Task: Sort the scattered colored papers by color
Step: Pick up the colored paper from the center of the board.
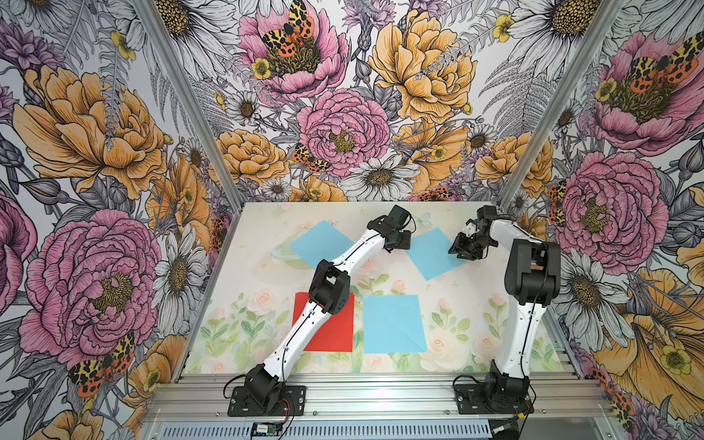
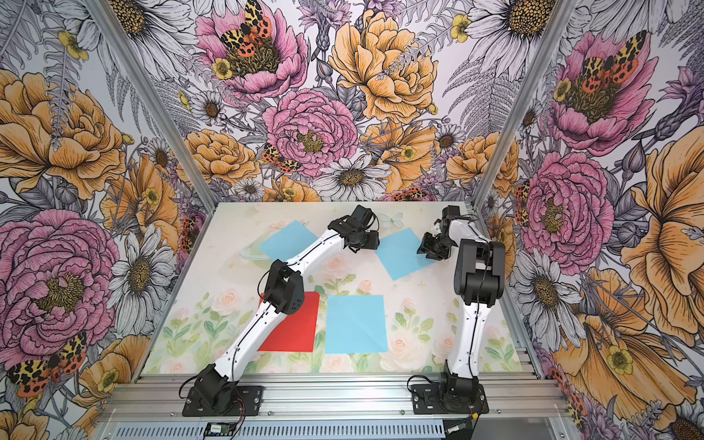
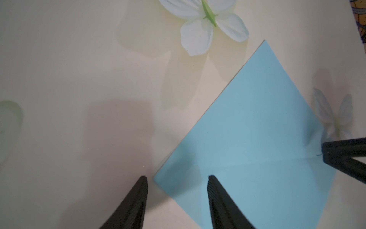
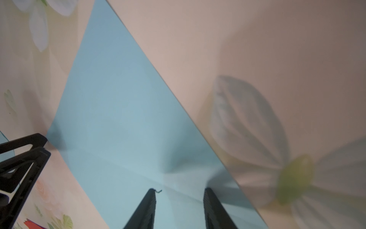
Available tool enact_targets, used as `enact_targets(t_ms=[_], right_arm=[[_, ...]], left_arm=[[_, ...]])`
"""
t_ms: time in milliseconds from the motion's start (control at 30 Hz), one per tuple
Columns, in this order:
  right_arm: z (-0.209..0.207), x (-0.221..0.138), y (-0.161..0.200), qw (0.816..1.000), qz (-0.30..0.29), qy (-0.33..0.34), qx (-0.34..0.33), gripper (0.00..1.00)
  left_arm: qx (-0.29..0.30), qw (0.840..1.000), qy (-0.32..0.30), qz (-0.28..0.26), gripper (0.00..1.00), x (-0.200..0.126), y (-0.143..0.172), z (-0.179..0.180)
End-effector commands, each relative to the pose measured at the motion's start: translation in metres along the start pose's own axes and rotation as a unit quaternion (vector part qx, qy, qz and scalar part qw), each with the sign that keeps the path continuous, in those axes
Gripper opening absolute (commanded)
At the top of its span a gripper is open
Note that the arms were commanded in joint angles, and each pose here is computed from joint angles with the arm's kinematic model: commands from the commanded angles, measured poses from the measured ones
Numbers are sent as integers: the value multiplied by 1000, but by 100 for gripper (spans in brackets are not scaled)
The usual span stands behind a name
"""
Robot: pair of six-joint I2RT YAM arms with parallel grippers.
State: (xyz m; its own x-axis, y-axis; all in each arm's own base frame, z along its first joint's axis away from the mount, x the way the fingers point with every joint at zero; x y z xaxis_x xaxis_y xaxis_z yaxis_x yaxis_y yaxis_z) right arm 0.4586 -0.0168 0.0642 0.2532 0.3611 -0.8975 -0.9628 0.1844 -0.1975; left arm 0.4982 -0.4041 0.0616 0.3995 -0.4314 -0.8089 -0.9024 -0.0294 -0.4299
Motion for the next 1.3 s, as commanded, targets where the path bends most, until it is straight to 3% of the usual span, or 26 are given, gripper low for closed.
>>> enact_targets(t_ms=[0, 633, 800, 1267], right_arm=[[-5, 4, 12, 1000, 22, 1, 15, 43], [-7, 6, 12, 1000, 23, -5, 21, 43], [-7, 6, 12, 1000, 23, -4, 20, 43], [-8, 7, 12, 999, 25, -4, 21, 43]], left_arm=[[-26, 997, -11, 68, 52, 29, 33, 20], [-49, 995, 21, 88, 52, 36, 42, 11], [-84, 990, 50, 100, 51, 31, 36, 9], [-277, 939, 159, 130, 50, 36, 18, -16]])
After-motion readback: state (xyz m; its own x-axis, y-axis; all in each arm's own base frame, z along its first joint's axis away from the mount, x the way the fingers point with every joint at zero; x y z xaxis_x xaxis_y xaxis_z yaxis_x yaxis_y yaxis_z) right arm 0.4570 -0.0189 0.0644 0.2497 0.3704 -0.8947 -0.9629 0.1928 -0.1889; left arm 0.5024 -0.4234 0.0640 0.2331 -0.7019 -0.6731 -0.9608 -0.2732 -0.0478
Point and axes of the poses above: each gripper's point midway between its finger pads, its own x axis out along the fingers, its own z axis along the line the jaws close on, y = z × x, the point moved 4 cm from there along -x, back along the fingers, and after that the axes turned 9 degrees about -x, right-handed, at the moved point
